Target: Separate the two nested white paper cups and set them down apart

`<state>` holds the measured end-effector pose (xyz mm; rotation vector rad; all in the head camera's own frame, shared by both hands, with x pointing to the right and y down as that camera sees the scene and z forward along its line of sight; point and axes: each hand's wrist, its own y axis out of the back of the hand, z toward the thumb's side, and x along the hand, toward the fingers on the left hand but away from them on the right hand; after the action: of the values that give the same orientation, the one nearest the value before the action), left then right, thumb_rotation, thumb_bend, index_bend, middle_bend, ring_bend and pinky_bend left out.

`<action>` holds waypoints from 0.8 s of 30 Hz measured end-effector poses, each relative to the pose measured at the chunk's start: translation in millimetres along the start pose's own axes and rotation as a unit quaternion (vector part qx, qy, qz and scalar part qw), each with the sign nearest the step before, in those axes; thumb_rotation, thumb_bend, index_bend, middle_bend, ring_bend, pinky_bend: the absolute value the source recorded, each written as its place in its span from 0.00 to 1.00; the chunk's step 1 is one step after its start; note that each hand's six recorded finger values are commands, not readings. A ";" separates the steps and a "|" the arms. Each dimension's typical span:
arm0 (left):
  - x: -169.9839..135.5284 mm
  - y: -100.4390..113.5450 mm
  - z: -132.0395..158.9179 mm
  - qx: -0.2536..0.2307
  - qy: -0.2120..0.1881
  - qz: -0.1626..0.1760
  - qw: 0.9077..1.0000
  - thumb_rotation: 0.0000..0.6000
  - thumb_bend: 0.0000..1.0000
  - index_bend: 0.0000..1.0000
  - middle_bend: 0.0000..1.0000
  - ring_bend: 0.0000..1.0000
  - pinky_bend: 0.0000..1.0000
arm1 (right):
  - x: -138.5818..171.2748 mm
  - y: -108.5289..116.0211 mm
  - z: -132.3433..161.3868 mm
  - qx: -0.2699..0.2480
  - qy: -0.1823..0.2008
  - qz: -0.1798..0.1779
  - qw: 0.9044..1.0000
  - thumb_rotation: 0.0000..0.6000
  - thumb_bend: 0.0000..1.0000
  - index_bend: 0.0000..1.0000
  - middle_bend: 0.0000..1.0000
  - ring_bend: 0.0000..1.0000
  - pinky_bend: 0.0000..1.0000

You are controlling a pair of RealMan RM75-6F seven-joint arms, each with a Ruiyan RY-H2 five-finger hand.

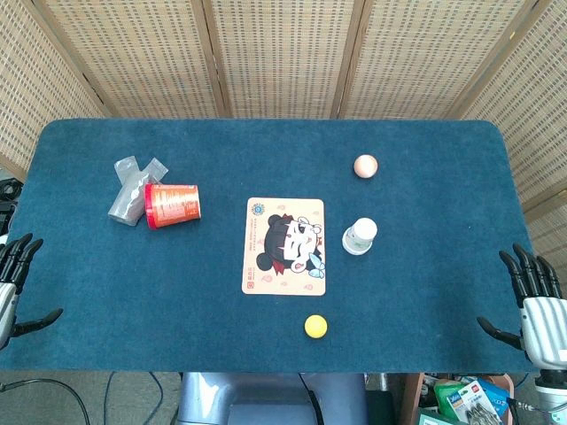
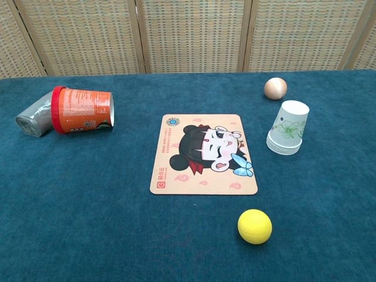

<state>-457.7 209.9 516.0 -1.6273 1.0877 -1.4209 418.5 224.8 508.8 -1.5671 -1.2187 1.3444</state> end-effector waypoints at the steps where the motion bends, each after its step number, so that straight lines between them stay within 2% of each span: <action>1: 0.1 -0.2 0.0 0.000 0.000 -0.001 1.000 1.00 0.08 0.00 0.00 0.00 0.00 | -0.2 -0.3 -0.1 0.000 -0.001 0.001 1.000 1.00 0.00 0.00 0.00 0.00 0.00; 8: 3.1 -3.2 -1.4 -0.004 0.000 -0.005 1.000 1.00 0.08 0.00 0.00 0.00 0.00 | -1.0 -3.4 1.5 0.001 0.004 0.011 1.000 1.00 0.00 0.00 0.00 0.00 0.00; 12: 5.3 -2.4 -2.7 -0.007 -0.001 0.000 1.000 1.00 0.08 0.00 0.00 0.00 0.00 | -7.8 -8.4 6.7 -0.013 0.022 0.026 0.999 1.00 0.00 0.00 0.00 0.00 0.00; 18: 8.4 -3.7 -2.7 -0.003 0.001 0.000 1.000 1.00 0.08 0.00 0.00 0.00 0.00 | -50.3 -20.5 27.2 -0.024 0.082 0.069 0.994 1.00 0.00 0.01 0.01 0.00 0.00; 24: 12.0 -6.9 -2.5 0.001 0.009 -0.005 1.000 1.00 0.08 0.00 0.00 0.00 0.00 | -111.3 -38.7 62.3 -0.027 0.128 0.130 0.983 1.00 0.00 0.06 0.07 0.00 0.02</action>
<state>-458.6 201.7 527.4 -1.6240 1.0904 -1.4439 349.2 126.2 565.8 -1.9228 -0.9235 1.2263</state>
